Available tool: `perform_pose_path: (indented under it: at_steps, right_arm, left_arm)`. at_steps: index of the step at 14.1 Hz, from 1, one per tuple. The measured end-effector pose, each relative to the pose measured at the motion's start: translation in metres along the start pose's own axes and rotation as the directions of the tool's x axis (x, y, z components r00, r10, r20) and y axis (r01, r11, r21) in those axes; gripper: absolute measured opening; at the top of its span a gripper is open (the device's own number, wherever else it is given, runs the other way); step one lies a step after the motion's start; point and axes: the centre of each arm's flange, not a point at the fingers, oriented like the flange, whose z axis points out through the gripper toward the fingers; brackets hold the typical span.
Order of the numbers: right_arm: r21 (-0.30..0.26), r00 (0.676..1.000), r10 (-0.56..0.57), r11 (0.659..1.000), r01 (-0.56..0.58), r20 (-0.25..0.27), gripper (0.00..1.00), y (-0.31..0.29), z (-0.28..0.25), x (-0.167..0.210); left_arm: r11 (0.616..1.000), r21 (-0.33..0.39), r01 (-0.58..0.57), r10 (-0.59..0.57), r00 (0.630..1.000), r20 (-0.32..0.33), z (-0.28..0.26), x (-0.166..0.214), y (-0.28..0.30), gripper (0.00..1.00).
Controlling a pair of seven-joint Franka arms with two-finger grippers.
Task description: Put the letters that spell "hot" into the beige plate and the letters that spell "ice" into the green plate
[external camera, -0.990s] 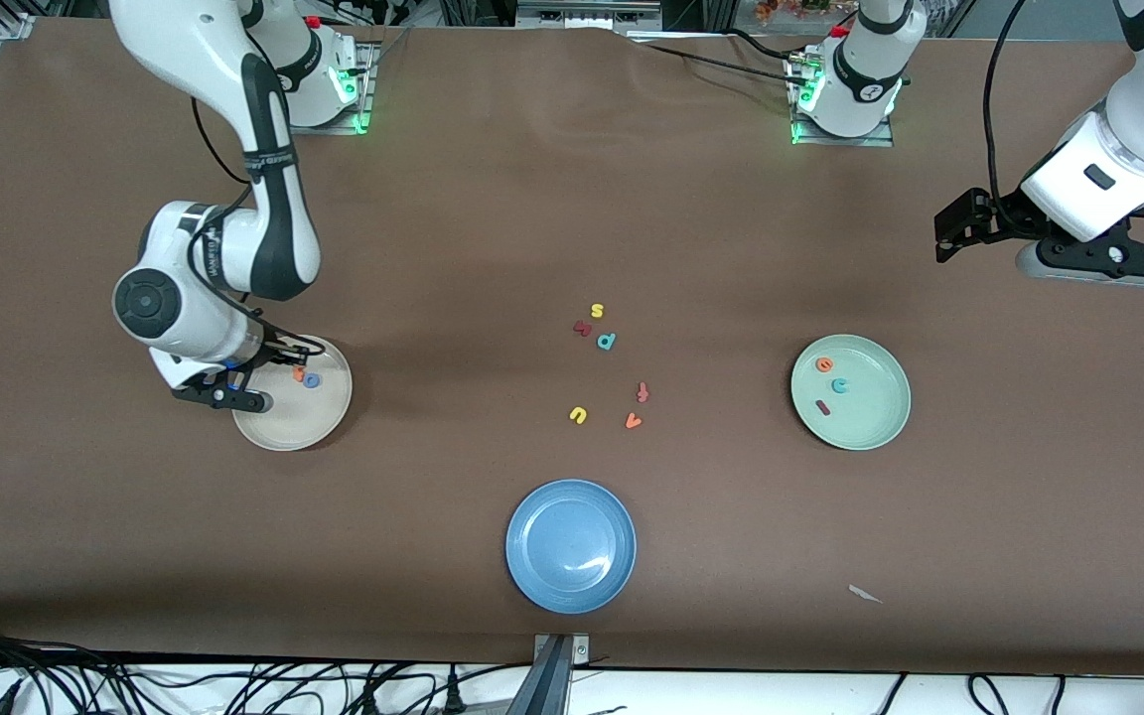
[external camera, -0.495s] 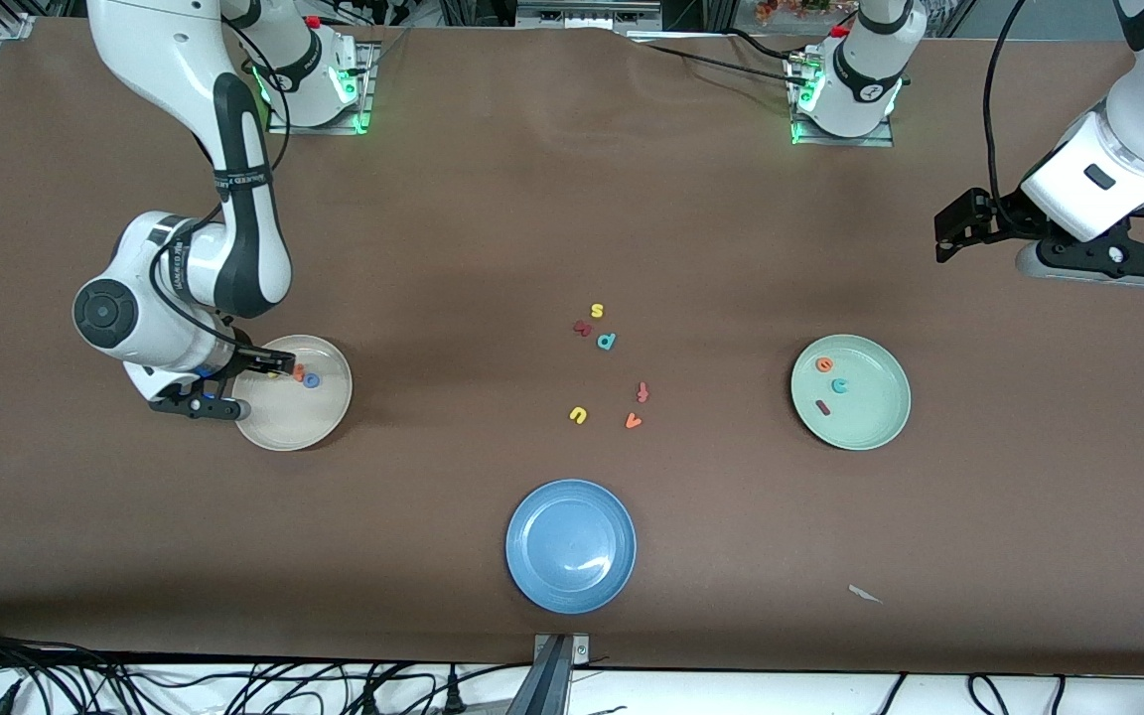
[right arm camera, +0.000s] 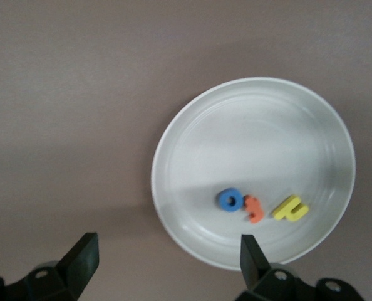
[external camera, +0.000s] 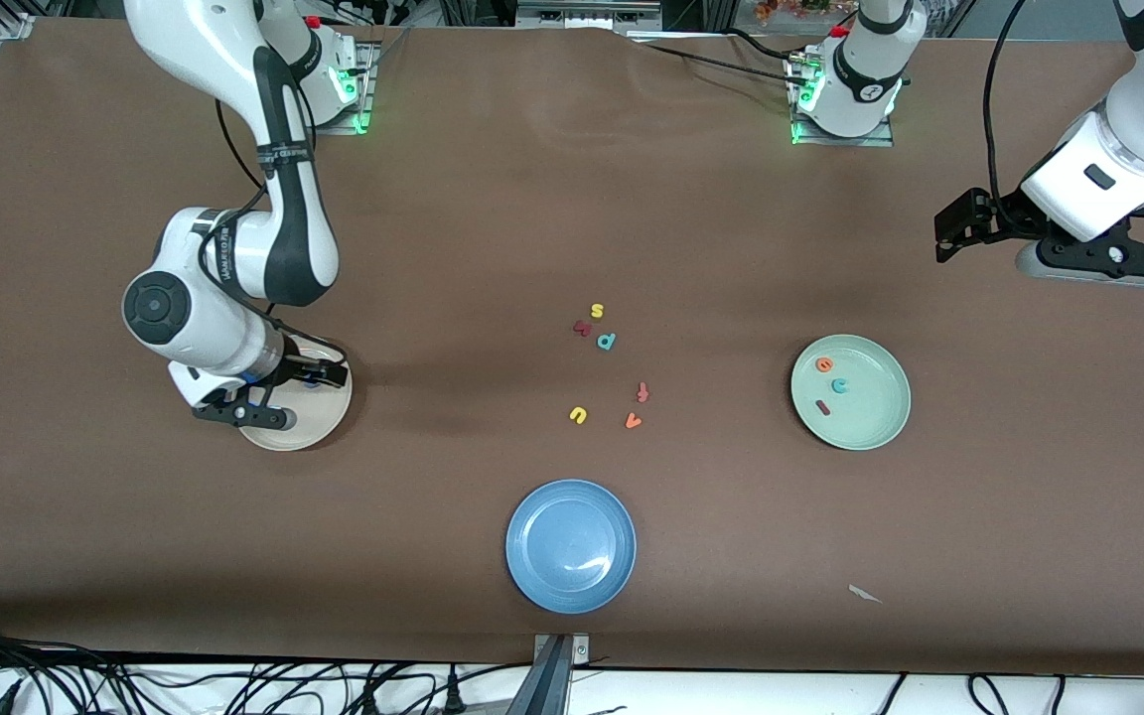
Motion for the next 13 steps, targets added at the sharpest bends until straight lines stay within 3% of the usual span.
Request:
perform_pose_path:
  at_steps: [8,10,13]
  right_arm:
    - [0.041,0.996,0.042,0.998,-0.045,0.072,1.00,-0.044,-0.038,-0.006]
    - [0.064,0.992,0.033,0.997,-0.041,0.123,1.00,-0.034,-0.041,-0.006]
    - [0.101,0.990,0.027,0.994,-0.041,0.137,1.00,-0.002,-0.066,-0.002]
  left_arm:
    - [1.000,0.000,0.001,-0.001,1.000,0.000,0.000,0.000,0.000,1.00]
    - [1.000,0.000,0.002,-0.002,1.000,0.000,0.000,0.000,-0.001,1.00]
    - [1.000,0.000,0.003,-0.003,1.000,0.000,0.000,0.000,-0.002,1.00]
